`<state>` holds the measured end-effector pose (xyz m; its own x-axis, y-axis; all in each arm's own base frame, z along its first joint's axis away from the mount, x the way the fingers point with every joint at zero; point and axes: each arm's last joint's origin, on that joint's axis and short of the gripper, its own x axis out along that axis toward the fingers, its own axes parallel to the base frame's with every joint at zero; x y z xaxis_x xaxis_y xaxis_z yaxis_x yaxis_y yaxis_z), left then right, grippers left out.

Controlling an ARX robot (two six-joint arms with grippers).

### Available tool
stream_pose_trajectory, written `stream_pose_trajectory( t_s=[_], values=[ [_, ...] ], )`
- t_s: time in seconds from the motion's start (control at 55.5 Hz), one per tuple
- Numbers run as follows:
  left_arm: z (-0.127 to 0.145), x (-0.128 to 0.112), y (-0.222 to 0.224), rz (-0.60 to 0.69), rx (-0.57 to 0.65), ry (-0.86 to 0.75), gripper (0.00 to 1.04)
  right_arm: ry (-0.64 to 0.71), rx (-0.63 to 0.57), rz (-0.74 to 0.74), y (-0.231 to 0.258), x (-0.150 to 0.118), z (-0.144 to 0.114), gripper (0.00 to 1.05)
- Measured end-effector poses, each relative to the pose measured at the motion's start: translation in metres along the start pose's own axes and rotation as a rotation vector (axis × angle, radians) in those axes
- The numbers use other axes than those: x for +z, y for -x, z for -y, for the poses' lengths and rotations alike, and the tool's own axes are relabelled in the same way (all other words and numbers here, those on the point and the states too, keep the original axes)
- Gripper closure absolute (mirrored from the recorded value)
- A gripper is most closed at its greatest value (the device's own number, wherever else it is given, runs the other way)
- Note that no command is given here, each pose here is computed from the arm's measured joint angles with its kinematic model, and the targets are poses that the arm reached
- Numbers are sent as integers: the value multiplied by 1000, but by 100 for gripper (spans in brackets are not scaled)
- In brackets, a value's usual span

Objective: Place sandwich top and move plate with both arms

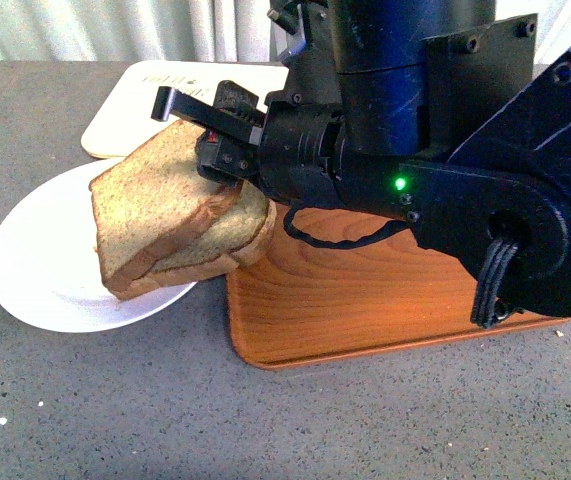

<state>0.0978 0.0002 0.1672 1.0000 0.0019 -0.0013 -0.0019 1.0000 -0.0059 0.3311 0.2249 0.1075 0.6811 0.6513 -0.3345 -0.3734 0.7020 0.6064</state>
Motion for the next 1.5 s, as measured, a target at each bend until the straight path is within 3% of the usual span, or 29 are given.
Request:
stream_pose_trajectory(
  t_s=[0.415, 0.703, 0.955, 0.992, 1.082, 1.172, 1.28, 1.46, 1.496],
  values=[
    [0, 0, 0, 0, 0, 0, 9, 49, -42, 143, 50, 39, -2, 9],
    [0, 0, 0, 0, 0, 0, 9, 219, -73, 262, 110, 68, -19, 9],
    [0, 0, 0, 0, 0, 0, 9, 241, -76, 263, 113, 68, -19, 9],
    [0, 0, 0, 0, 0, 0, 9, 273, -117, 302, 113, 67, -20, 11],
    [0, 0, 0, 0, -1, 0, 9, 391, -389, 530, 129, 62, -11, 26],
    [0, 0, 0, 0, 0, 0, 9, 448, -553, 579, 155, 54, 6, 41],
    [0, 0, 0, 0, 0, 0, 9, 489, -586, 576, 182, 45, 18, 58],
    [0, 0, 0, 0, 0, 0, 9, 518, -597, 559, 227, 24, 36, 101],
    [0, 0, 0, 0, 0, 0, 9, 523, -592, 555, 234, 20, 37, 103]
  ],
)
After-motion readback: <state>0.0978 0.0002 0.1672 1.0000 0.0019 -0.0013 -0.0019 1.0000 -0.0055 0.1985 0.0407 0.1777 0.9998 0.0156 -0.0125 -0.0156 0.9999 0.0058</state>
